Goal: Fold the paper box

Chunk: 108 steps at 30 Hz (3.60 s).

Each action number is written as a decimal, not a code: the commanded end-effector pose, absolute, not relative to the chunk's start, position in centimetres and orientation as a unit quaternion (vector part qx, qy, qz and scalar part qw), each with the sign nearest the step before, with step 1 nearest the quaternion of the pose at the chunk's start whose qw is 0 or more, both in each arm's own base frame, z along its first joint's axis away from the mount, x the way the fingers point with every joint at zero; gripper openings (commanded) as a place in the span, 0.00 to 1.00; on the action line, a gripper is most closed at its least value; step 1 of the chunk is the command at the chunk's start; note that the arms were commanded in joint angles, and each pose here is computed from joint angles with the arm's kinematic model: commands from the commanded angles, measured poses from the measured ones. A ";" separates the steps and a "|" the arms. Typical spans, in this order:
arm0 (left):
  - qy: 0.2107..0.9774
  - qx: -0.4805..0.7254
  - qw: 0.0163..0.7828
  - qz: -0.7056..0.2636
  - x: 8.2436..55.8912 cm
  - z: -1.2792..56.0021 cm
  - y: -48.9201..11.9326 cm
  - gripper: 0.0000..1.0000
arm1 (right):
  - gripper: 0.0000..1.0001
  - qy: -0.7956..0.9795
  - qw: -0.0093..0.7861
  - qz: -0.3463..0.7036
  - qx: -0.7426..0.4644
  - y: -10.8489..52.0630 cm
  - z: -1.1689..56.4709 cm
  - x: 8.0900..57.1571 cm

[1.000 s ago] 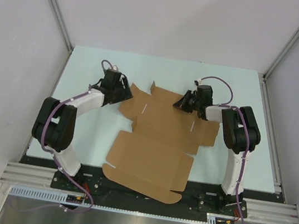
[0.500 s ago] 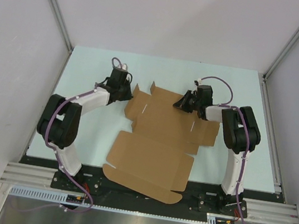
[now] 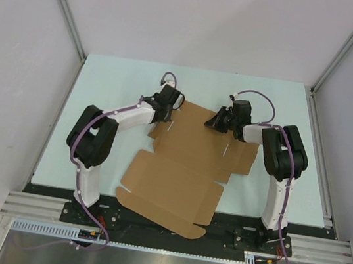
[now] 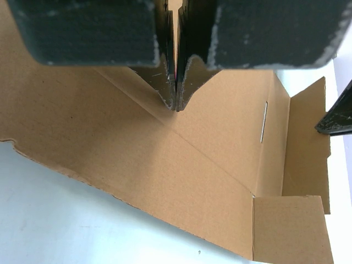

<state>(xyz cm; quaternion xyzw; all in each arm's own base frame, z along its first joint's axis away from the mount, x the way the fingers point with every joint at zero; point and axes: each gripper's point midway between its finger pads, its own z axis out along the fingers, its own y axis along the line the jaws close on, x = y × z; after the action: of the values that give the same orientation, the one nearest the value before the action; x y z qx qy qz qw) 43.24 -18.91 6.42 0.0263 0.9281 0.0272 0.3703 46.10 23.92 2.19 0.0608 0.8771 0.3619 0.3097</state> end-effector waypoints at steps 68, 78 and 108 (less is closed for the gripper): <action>0.863 -0.156 0.336 -0.344 46.6 11.3 -14.9 0.79 | 0.00 0.915 0.243 0.312 0.080 21.8 -2.8 43.3; 0.882 -0.128 0.293 -0.345 45.8 7.5 -17.4 0.75 | 0.00 0.915 0.241 0.312 0.082 21.7 -3.1 43.4; 0.872 -0.224 0.283 -0.330 45.5 6.8 -12.3 0.72 | 0.00 0.914 0.241 0.314 0.083 21.7 -2.9 43.4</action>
<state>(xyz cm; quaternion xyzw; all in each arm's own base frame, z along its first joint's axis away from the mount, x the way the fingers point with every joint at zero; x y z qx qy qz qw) 45.17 -10.84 6.40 -0.2548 0.8673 -0.3125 0.2919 46.12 23.62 2.18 0.0621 0.8765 0.3664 0.3061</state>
